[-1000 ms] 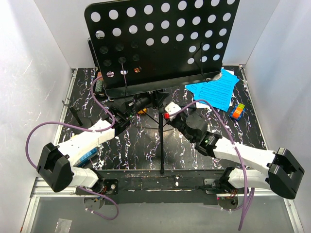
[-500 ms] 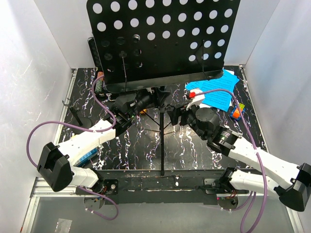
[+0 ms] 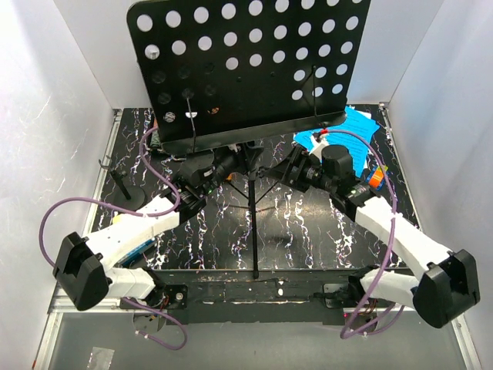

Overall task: Pack up the instrument practice props
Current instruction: Unscrew the knob on the music stand.

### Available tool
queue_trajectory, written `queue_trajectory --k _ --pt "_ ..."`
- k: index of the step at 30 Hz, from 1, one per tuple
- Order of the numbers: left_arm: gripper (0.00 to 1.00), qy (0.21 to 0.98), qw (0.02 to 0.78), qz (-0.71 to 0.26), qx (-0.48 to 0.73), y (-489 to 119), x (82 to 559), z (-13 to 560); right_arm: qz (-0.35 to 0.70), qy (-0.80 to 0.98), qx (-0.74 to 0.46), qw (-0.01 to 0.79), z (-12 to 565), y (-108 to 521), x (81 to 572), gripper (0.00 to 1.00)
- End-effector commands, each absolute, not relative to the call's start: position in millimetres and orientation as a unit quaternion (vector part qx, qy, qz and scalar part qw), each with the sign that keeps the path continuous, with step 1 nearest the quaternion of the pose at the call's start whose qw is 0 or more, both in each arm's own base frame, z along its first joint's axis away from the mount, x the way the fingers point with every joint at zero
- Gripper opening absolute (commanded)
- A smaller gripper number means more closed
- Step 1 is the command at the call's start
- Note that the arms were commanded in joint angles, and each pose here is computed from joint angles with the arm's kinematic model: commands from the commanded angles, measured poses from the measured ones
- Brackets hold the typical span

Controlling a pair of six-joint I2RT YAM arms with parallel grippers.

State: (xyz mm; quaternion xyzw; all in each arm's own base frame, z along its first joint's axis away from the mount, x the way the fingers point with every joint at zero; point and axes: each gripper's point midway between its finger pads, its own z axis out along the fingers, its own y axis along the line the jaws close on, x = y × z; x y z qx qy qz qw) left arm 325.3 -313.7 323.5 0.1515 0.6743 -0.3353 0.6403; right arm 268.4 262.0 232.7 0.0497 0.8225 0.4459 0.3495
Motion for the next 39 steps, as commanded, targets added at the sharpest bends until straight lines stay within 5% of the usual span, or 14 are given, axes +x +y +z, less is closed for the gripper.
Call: queue_trajectory --k 1,13,24,34,39 --pt "0.0 0.682 0.656 -0.311 0.093 -277 322 330 0.581 0.771 0.033 0.259 275 273 262 0.76" --pt "0.0 0.67 0.637 -0.348 0.154 -292 302 327 0.693 0.716 -0.044 0.073 283 289 254 0.71" --pt "0.0 0.643 0.632 -0.377 0.211 -301 284 351 0.688 0.722 -0.07 0.016 269 294 256 0.58" --pt "0.0 0.633 0.637 -0.388 0.21 -302 288 368 0.64 0.765 -0.074 0.004 247 301 253 0.69" --pt "0.0 0.632 0.635 -0.391 0.209 -303 288 367 0.632 0.772 -0.063 -0.014 239 308 258 0.58"
